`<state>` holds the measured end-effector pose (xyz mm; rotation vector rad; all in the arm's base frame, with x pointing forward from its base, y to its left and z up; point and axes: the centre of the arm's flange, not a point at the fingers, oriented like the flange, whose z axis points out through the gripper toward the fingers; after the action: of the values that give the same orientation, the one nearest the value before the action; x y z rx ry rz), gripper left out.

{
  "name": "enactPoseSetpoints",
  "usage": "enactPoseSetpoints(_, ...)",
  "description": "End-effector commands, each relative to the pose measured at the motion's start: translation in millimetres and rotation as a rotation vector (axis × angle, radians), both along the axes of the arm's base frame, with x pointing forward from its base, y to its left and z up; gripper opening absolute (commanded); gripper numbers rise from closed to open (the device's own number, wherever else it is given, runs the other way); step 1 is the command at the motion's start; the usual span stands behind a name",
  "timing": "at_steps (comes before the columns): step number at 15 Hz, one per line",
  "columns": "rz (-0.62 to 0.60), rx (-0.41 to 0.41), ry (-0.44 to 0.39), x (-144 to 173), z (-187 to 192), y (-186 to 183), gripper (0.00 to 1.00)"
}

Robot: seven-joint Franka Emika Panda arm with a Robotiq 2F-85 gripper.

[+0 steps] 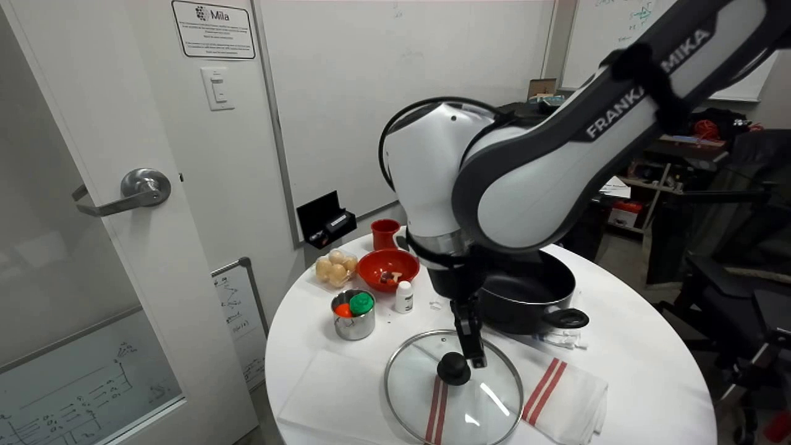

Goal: Put the lid on the black pot

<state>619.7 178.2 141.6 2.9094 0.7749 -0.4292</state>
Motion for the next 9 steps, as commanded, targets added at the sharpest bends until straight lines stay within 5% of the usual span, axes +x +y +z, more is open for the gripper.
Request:
enactPoseSetpoints(1, 0.047, -0.002, 0.037, 30.8, -39.2, 7.7, 1.0)
enactPoseSetpoints(9, 0.002, 0.035, 0.04, 59.5, -85.5, -22.1, 1.0)
